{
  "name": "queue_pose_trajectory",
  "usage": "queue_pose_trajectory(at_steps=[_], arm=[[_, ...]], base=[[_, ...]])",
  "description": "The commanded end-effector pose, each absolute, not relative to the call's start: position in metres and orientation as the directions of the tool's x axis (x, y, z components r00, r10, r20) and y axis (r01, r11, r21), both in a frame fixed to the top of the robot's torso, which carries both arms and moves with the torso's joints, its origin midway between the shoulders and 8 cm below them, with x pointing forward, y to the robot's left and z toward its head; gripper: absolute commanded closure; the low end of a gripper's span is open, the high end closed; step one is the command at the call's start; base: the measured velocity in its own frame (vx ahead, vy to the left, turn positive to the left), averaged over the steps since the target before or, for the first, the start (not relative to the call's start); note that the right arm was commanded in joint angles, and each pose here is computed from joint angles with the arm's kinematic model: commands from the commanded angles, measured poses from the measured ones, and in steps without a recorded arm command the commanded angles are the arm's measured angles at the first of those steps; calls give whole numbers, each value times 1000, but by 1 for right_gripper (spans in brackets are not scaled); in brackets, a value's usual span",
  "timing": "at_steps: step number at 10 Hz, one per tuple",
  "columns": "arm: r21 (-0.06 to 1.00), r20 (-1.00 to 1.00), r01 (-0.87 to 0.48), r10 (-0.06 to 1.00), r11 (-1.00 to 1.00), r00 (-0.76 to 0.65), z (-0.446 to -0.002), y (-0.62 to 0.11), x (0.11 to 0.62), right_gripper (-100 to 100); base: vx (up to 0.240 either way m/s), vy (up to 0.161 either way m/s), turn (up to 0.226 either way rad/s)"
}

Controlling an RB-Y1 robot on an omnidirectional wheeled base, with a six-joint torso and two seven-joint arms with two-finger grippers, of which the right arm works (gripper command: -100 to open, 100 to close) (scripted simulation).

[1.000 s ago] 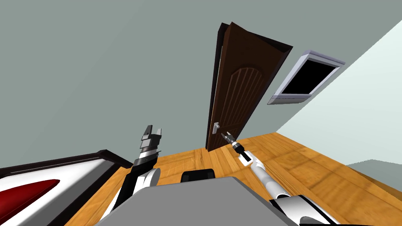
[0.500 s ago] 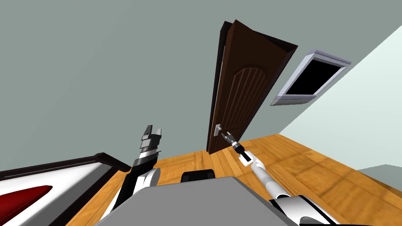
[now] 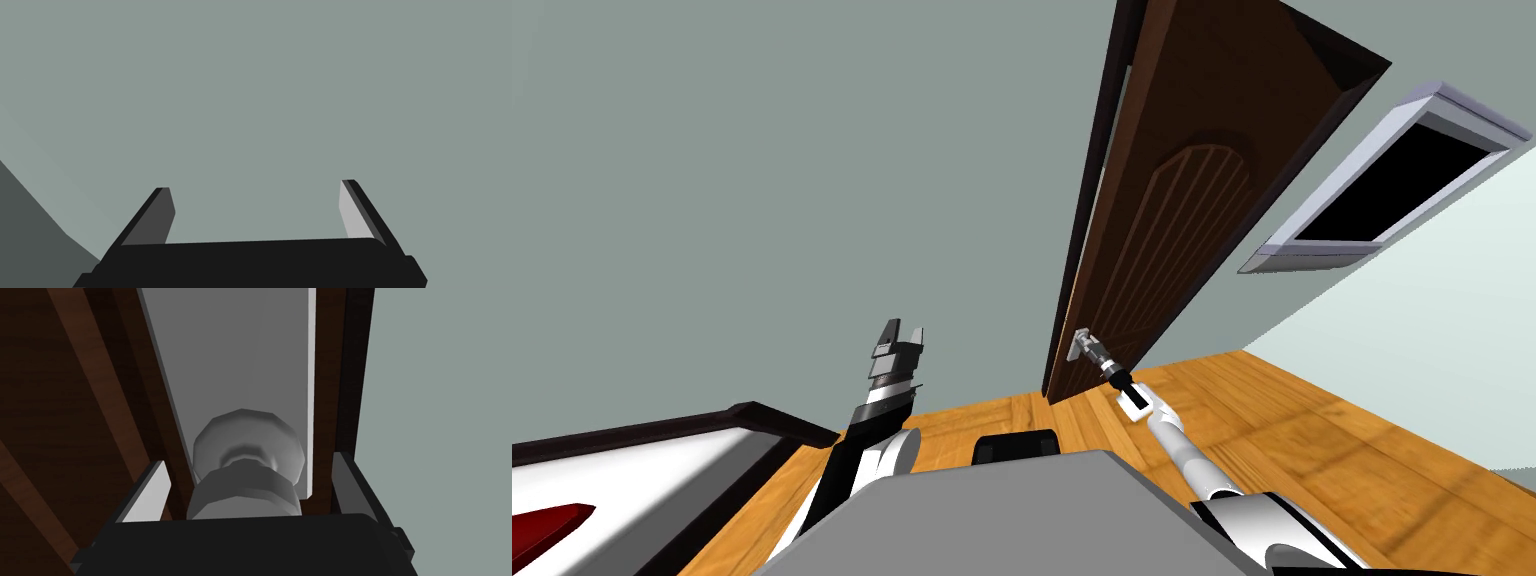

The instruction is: Pull the door open

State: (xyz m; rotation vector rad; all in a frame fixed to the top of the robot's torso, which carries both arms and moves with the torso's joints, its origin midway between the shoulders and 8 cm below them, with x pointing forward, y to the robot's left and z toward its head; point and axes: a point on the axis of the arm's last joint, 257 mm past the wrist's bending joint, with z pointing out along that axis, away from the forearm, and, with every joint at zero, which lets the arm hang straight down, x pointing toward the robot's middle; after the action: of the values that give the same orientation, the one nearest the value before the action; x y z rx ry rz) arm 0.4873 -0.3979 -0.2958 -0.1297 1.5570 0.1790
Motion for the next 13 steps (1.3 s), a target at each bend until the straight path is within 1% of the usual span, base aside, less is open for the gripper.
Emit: queue_pose_trajectory(at_steps=[1, 6, 7, 13], arm=[[31, -999, -196, 32, 980, 4, -296, -398, 487, 100], [31, -999, -196, 32, 980, 4, -296, -398, 487, 100], [74, -997, -191, 75, 979, -5, -297, -397, 488, 100], [209, -978, -177, 209, 962, -19, -296, -396, 493, 100]], base=[[-16, 5, -3], [-20, 0, 0], [-19, -32, 33], [-47, -55, 49]])
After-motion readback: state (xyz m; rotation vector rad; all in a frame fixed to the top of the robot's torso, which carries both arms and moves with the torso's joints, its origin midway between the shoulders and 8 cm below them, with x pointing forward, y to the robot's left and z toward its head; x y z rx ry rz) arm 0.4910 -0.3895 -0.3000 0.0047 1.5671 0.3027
